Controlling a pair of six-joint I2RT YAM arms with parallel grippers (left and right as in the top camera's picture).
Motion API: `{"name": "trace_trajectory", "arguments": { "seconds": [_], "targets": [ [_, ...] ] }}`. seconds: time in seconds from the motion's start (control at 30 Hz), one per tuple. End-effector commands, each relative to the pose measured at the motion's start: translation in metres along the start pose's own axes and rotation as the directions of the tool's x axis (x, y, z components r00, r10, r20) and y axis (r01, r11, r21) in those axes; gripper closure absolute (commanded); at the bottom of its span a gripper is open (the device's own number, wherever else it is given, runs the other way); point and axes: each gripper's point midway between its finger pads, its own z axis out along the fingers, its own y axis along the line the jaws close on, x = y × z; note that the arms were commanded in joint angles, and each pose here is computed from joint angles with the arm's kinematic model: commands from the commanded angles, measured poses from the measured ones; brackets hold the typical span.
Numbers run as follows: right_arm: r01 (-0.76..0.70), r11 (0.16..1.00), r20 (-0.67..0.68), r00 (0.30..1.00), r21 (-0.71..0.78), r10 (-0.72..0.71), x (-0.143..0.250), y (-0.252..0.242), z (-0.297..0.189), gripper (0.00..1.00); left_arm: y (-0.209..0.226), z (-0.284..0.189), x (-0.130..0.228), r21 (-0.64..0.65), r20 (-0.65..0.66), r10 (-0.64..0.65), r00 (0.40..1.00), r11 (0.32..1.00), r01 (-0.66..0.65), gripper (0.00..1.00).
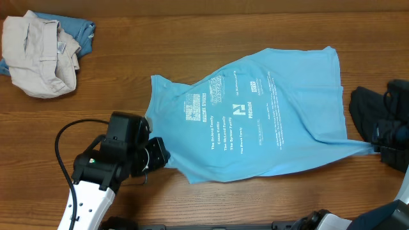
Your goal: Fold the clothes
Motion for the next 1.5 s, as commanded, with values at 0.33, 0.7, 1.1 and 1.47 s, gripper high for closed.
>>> {"name": "trace_trajectory", "arguments": {
  "seconds": [0.33, 0.7, 1.1, 1.47],
  "targets": [
    [0.018, 0.998, 0.009, 1.000, -0.054, -0.018, -0.011, 0.033, 0.016, 0.96, 0.036, 0.027, -0.051, -0.248, 0.138, 0.007, 0.990, 0.968, 0.028, 0.96],
    [0.163, 0.966, 0.033, 0.987, -0.202, -0.160, 0.017, 0.099, 0.028, 0.96, 0.042, 0.062, -0.095, -0.292, 0.227, 0.032, 0.973, 0.956, 0.037, 0.96],
    [0.130, 0.974, 0.130, 0.986, -0.184, -0.107, -0.004, 0.105, 0.033, 0.95, 0.061, 0.047, -0.123, -0.346, 0.349, 0.024, 0.937, 0.932, 0.105, 0.93],
    [0.127, 0.984, 0.048, 0.991, -0.127, -0.122, 0.000, 0.115, 0.093, 0.96, 0.074, 0.067, -0.137, -0.400, 0.361, 0.034, 0.932, 0.908, 0.122, 0.92]
  ]
}}
